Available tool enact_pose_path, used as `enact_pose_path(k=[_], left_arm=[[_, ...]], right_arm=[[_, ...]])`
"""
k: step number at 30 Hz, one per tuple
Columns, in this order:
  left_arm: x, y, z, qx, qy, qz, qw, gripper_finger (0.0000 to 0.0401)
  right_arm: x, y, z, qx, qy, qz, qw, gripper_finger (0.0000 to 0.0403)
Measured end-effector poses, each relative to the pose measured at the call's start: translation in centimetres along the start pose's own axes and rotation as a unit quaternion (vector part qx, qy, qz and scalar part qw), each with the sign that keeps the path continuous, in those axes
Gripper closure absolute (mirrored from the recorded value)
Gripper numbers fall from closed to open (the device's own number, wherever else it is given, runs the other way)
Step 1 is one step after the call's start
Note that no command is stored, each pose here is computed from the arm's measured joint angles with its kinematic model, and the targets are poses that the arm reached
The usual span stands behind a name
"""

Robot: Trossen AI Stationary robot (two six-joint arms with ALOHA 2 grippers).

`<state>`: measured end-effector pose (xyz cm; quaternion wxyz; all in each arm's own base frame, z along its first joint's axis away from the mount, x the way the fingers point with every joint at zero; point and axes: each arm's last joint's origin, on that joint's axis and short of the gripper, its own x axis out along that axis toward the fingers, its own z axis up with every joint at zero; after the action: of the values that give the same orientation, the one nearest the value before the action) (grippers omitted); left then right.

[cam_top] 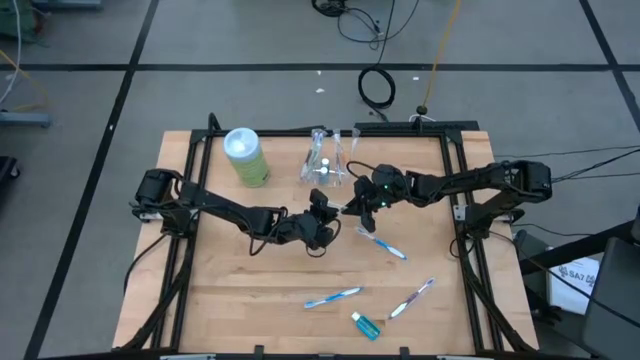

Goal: Pick & Place toothbrushing station
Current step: Put the green toothbrush into the transparent organizer

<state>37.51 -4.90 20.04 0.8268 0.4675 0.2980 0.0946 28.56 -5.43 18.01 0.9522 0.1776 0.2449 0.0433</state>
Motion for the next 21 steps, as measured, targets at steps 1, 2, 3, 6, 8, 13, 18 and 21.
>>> enact_pose_path(k=[1, 2, 3, 6, 8, 13, 18, 21], left_arm=[[0.0, 0.0, 0.0, -0.01, 0.001, 0.0, 1.0, 0.0319], [0.0, 0.0, -0.1, -0.019, 0.001, 0.0, 1.0, 0.0319], [0.1, 0.1, -0.1, -0.028, 0.001, 0.001, 1.0, 0.032], [-0.1, 0.1, 0.0, -0.045, 0.001, 0.003, 0.999, 0.0326], [-0.7, 0.3, 0.2, -0.045, 0.003, 0.009, 0.999, 0.033], [-3.5, 2.0, 0.7, -0.082, -0.001, 0.008, 0.997, 0.0343], [-7.0, 4.5, 0.2, -0.163, 0.002, -0.001, 0.987, 0.0358], [-9.0, 5.8, -0.6, -0.209, 0.009, -0.006, 0.978, 0.0369]], right_arm=[[0.0, 0.0, 0.0, 0.0, 0.0, 0.0, 1.0, 0.0386], [0.0, -0.1, 0.0, -0.001, 0.0, -0.001, 1.0, 0.0389], [0.0, -0.1, 0.0, -0.001, 0.0, -0.002, 1.0, 0.0389], [-0.1, -0.2, -0.1, 0.0, 0.006, -0.004, 1.0, 0.0389], [-0.3, -0.3, -0.3, -0.006, 0.018, -0.009, 1.0, 0.0388], [-0.6, -0.3, -0.4, -0.015, 0.028, -0.012, 0.999, 0.0384], [-1.0, 0.0, 0.1, -0.031, 0.015, -0.009, 0.999, 0.0389], [-1.4, 0.4, 0.6, -0.04, -0.002, -0.004, 0.999, 0.0389]])
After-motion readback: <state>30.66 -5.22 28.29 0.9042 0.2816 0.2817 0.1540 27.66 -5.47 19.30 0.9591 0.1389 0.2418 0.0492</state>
